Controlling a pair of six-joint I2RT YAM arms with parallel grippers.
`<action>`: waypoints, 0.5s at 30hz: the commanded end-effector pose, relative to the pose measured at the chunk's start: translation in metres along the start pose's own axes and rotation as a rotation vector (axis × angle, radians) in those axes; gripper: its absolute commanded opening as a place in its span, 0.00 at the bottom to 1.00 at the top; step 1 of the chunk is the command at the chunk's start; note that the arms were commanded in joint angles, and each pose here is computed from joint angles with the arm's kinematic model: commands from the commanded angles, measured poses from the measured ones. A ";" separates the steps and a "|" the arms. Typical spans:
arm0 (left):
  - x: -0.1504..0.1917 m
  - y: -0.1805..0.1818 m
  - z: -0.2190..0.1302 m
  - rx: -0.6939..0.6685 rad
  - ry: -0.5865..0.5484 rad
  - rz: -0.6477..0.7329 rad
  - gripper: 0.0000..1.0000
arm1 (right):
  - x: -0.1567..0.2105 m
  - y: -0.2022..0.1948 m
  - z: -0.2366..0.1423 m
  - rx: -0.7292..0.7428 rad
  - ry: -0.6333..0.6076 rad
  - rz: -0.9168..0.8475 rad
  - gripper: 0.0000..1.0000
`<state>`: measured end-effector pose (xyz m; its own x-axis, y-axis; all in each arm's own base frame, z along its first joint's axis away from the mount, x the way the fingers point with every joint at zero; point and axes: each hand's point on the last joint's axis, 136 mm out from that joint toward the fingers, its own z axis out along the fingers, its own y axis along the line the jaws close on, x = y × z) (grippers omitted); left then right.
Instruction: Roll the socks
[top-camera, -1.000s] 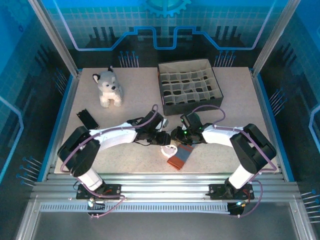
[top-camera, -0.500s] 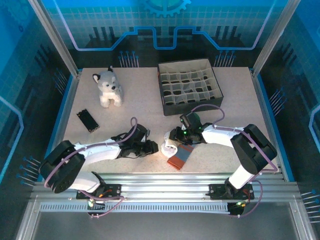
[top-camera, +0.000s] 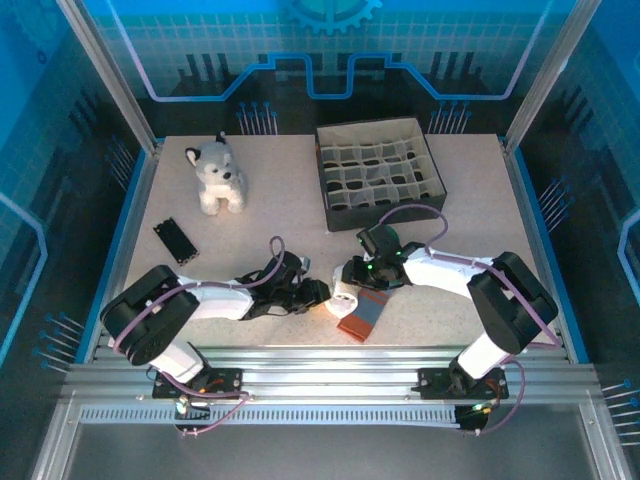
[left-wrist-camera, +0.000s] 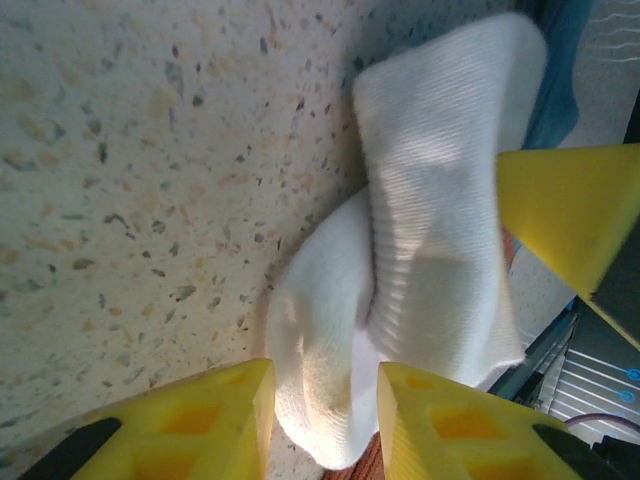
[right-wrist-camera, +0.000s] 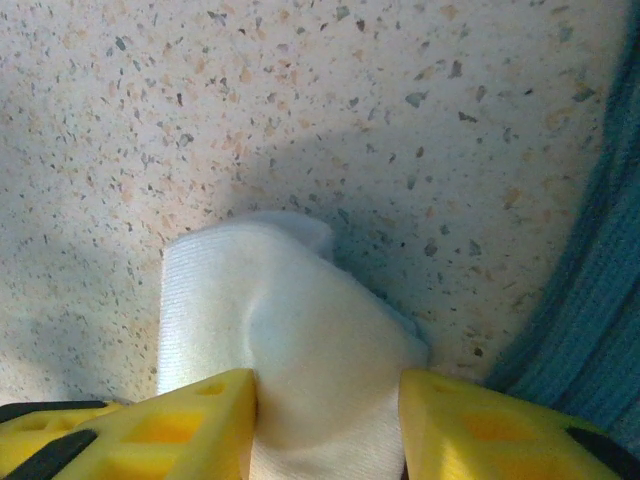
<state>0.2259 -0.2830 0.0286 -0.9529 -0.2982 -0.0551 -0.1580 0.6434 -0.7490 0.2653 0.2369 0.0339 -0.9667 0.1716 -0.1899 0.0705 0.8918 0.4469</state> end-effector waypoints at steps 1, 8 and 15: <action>0.006 0.000 0.007 0.015 0.021 -0.027 0.31 | -0.002 0.004 -0.012 0.031 -0.010 -0.046 0.42; 0.009 0.002 0.016 0.024 0.030 -0.033 0.19 | -0.011 0.017 -0.023 0.017 -0.028 -0.089 0.44; 0.008 0.006 0.014 -0.021 0.030 0.007 0.08 | -0.013 0.033 -0.032 -0.013 -0.012 -0.122 0.44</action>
<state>0.2245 -0.2917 0.0171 -0.9537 -0.2989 -0.0338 -0.1726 0.6356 -0.7524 0.2775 0.2447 0.0653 -0.9622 0.1101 -0.2490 -0.0079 0.9029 0.4298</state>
